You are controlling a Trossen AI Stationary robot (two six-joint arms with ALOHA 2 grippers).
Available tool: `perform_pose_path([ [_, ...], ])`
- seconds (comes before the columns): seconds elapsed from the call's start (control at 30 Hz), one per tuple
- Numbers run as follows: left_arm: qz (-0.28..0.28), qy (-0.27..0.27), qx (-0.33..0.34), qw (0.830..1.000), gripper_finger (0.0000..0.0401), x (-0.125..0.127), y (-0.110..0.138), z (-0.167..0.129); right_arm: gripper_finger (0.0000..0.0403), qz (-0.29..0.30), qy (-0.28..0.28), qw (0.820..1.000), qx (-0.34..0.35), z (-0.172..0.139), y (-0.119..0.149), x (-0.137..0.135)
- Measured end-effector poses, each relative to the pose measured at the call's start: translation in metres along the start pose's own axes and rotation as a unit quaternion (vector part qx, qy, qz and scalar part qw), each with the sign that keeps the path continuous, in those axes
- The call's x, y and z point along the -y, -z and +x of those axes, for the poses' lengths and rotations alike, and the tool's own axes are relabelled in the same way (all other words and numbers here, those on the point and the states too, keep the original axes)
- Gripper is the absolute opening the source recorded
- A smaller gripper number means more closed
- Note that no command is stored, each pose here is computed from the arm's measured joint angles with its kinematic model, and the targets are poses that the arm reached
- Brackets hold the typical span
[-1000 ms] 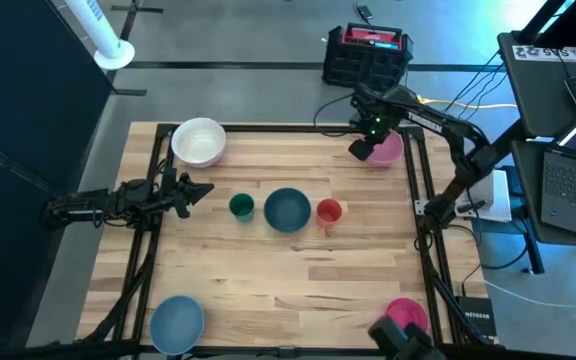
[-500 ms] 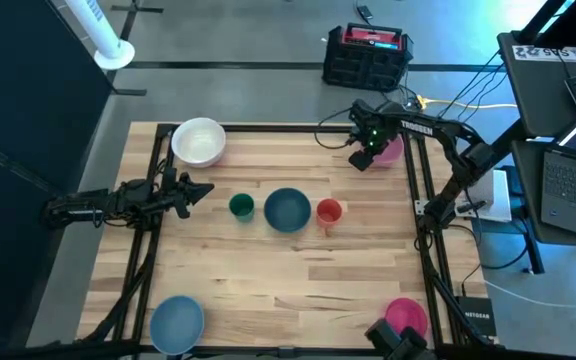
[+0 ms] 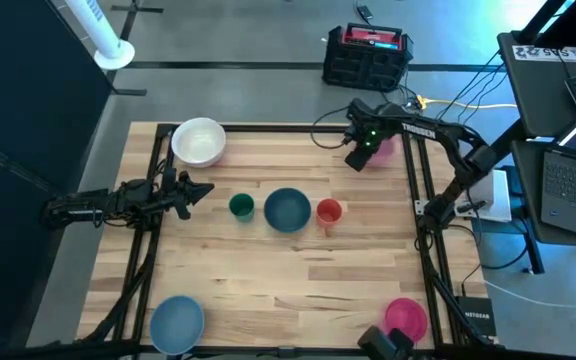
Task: Nest bowls inside each other
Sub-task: Stack the pink bowl on the dark blue bowl
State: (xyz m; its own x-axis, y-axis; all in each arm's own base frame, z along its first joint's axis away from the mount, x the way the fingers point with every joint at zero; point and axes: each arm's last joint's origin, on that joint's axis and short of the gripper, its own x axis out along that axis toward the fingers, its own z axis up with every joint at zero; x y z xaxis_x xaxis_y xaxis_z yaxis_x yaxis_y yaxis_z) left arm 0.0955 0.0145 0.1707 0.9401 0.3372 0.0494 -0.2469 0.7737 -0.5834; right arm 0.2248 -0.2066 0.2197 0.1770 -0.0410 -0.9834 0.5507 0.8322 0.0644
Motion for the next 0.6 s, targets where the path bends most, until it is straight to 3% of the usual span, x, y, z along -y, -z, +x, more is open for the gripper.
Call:
perform_pose_path([
  [0.17, -0.008, -0.011, 0.008, 1.0, 0.0, -0.002, -0.001, 0.0, 0.0, -0.106, -0.026, 0.992, 0.056, -0.028, -0.024, -0.059],
  [0.3, -0.019, -0.02, 0.015, 1.0, 0.0, -0.004, -0.003, 0.001, 0.0, -0.188, -0.05, 0.975, 0.105, -0.047, -0.033, -0.111],
  [0.47, -0.032, -0.031, 0.024, 0.999, 0.0, -0.006, -0.004, 0.001, 0.0, -0.285, -0.089, 0.94, 0.164, -0.075, -0.029, -0.178],
  [0.6, -0.034, -0.036, 0.028, 0.998, 0.0, -0.007, -0.005, 0.001, 0.0, -0.313, -0.118, 0.926, 0.177, -0.08, -0.018, -0.213],
])
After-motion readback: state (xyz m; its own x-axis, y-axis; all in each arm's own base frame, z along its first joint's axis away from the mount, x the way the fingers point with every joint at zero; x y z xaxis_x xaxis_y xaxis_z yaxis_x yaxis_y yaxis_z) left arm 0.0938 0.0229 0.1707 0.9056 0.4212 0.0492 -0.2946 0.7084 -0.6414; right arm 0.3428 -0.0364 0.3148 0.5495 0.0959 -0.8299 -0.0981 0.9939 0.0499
